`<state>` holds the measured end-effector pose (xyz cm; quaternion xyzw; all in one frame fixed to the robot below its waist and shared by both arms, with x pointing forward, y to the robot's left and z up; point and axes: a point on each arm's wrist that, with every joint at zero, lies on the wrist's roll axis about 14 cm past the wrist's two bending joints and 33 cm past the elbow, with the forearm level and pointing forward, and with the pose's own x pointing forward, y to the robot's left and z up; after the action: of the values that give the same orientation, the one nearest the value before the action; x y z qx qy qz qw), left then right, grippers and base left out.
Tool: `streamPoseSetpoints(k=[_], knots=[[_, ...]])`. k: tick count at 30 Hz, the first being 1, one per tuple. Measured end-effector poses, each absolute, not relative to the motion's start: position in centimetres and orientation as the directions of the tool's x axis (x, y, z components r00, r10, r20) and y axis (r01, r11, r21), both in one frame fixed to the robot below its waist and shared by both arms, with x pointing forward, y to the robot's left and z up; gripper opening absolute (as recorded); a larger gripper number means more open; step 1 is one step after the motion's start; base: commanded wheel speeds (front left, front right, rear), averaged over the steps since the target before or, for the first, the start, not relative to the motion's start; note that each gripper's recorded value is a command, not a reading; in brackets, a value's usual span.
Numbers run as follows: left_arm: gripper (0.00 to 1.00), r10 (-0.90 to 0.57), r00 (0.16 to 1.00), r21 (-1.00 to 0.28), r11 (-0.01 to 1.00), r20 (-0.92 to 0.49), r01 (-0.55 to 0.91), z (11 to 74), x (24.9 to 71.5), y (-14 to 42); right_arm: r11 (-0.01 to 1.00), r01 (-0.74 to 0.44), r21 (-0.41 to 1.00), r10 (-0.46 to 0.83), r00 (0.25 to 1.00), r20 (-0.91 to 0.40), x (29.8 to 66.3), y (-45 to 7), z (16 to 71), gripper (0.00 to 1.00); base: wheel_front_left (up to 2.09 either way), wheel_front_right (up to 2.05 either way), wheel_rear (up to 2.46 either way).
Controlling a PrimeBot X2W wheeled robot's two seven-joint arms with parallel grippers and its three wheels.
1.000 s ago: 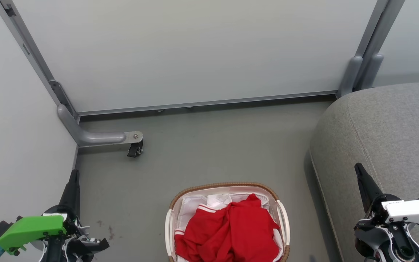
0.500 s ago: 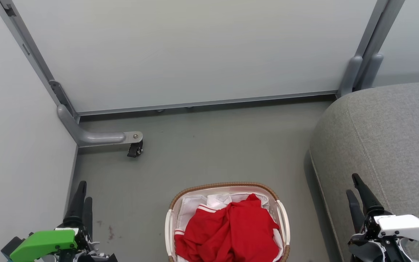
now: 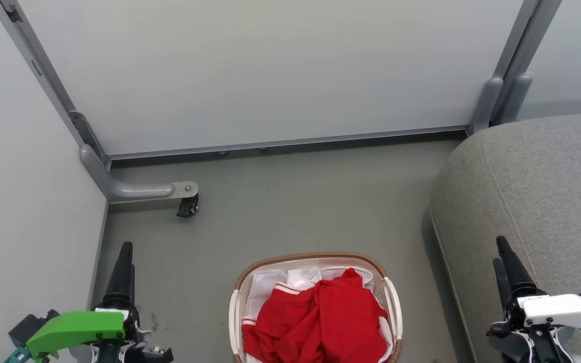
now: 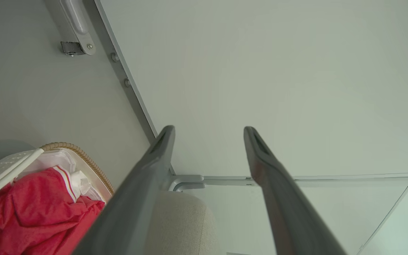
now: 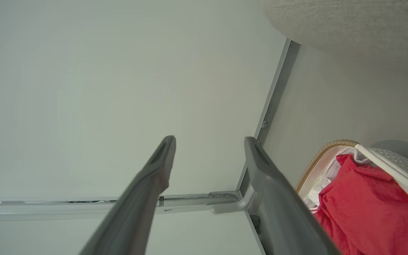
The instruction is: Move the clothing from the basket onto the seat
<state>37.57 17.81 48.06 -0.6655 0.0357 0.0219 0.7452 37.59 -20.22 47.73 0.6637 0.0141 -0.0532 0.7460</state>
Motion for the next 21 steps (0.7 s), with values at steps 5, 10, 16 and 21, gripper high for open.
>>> streamPoseSetpoints(k=[5, 10, 16, 21], knots=[[1.0, -0.022, 0.998, -0.98, 0.191, -0.056, -0.051, 48.9, 37.7, 17.4, 0.234, 0.07, 0.97, -0.069, 0.996, -0.056, 37.9, -20.4, 48.9, 1.0, 0.0, 0.0, 0.0], [1.0, -0.025, 0.999, -0.958, 0.286, -0.027, -0.018, 49.8, 37.9, 17.2, 0.355, 0.034, 0.934, -0.061, 0.998, -0.013, 38.2, -20.2, 50.2, 1.0, 0.0, 0.0, 0.0], [1.0, -0.029, 1.0, -0.913, 0.408, 0.007, 0.018, 50.8, 38.0, 16.9, 0.483, 0.002, 0.876, -0.045, 0.999, 0.023, 38.4, -19.6, 51.3, 1.0, 0.0, 0.0, 0.0], [1.0, -0.038, 0.999, -0.869, 0.493, 0.024, 0.04, 51.2, 38.0, 16.6, 0.571, -0.016, 0.821, -0.035, 0.998, 0.044, 38.4, -19.3, 51.8, 1.0, 0.0, 0.0, 0.0]])
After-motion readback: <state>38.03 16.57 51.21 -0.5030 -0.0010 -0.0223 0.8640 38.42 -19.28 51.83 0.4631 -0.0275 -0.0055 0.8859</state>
